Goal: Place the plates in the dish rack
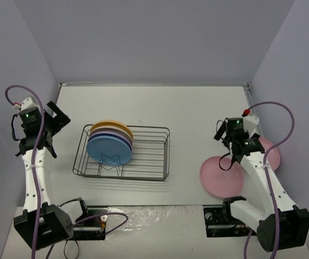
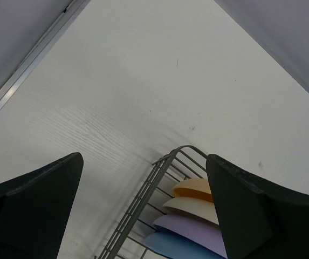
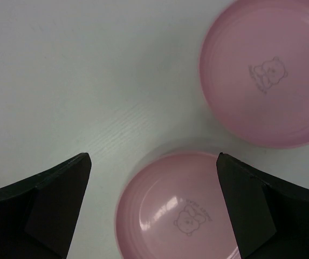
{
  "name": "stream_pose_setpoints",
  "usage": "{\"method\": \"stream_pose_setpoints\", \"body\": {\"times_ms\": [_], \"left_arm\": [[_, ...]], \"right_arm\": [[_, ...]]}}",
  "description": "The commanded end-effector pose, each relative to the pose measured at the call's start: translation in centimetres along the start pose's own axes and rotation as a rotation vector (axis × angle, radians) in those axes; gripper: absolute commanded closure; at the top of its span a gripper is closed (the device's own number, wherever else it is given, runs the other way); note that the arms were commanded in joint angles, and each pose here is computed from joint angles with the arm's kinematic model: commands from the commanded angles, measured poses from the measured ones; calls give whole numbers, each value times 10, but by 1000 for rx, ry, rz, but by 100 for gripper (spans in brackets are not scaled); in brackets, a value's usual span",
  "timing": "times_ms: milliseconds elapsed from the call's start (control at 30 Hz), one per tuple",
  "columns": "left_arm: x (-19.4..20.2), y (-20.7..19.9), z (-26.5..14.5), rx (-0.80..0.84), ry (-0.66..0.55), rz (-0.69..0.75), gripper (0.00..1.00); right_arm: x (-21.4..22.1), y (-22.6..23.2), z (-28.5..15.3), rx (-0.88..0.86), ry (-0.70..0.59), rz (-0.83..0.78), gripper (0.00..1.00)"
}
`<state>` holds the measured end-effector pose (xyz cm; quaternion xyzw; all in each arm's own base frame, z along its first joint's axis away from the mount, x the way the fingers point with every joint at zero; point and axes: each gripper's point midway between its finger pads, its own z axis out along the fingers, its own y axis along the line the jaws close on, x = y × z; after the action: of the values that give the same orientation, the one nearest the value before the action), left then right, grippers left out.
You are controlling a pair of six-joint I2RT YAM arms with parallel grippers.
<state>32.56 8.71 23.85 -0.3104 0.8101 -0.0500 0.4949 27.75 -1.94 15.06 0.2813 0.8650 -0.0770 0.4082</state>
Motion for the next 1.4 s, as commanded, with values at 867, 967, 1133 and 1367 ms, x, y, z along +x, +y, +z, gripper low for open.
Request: {"method": "stream_pose_setpoints", "body": {"times_ms": [867, 967, 1133, 1367], "left_arm": [[-20, -10, -5, 47, -73, -13, 3], [-21, -11, -6, 48, -78, -14, 3], [-21, -11, -6, 48, -79, -16, 3], [-22, -14, -9, 45, -85, -4, 3]], "right_arm": [[128, 42, 64, -7, 339, -76, 59], [126, 45, 49, -7, 321, -83, 62], [128, 31, 35, 19, 313, -66, 68], [143, 12, 34, 73, 330, -74, 72]]}}
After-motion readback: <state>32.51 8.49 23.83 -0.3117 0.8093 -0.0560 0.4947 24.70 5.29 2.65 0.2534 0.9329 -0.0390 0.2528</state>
